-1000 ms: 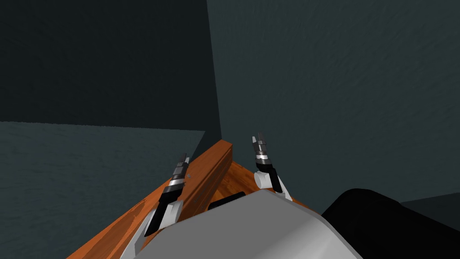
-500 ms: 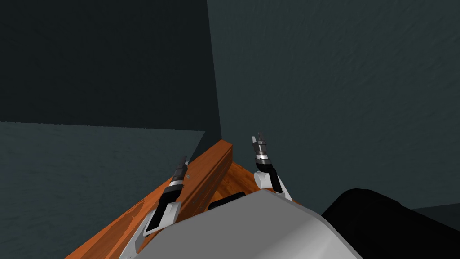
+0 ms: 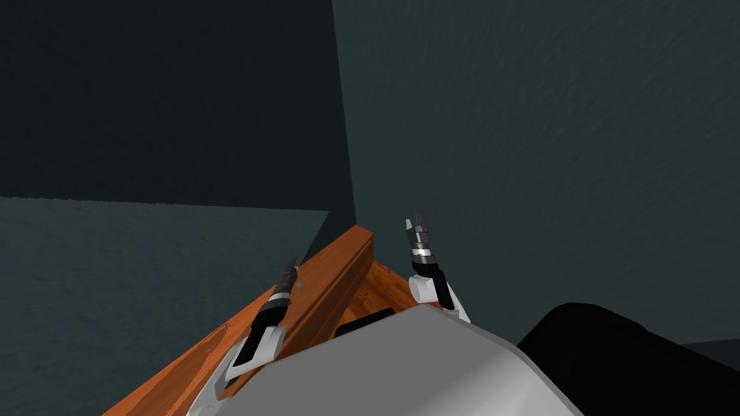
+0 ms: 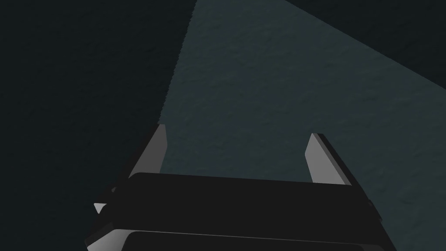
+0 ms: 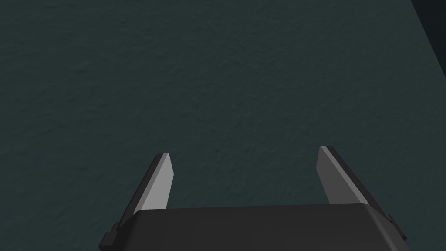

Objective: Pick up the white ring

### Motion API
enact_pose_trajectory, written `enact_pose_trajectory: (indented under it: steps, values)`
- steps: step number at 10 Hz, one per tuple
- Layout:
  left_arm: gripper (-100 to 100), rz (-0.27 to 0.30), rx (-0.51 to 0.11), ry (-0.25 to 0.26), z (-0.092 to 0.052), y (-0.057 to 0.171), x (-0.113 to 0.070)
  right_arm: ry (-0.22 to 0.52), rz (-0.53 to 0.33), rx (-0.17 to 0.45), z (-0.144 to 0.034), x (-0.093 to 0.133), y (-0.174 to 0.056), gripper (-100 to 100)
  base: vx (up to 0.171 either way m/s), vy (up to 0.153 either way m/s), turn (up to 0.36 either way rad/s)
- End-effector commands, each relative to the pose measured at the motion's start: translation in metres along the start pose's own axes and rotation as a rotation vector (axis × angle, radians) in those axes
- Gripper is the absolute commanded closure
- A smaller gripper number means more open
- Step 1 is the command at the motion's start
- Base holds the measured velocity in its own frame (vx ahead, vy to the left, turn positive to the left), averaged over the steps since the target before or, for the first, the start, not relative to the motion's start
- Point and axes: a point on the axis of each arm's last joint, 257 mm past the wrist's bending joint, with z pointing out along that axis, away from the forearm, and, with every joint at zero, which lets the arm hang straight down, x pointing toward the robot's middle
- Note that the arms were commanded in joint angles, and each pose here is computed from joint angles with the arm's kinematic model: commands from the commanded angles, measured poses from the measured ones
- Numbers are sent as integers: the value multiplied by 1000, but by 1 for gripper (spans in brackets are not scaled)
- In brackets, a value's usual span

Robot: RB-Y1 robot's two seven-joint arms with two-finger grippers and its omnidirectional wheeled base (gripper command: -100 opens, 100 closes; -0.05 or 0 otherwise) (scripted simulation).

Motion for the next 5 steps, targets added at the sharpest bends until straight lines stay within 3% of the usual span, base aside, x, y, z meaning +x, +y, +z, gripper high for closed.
enact_pose_trajectory:
  steps: [1,2,5]
  values:
    - [-100,3,-67,-6,-5,28,-4,0,0,0,0,0,0,0,36,-33,7]
    - [-100,3,-75,-6,-6,31,-4,0,0,0,0,0,0,0,22,-11,-4]
    - [-100,7,-194,-37,-7,75,-28,0,0,0,0,0,0,0,28,-25,-6]
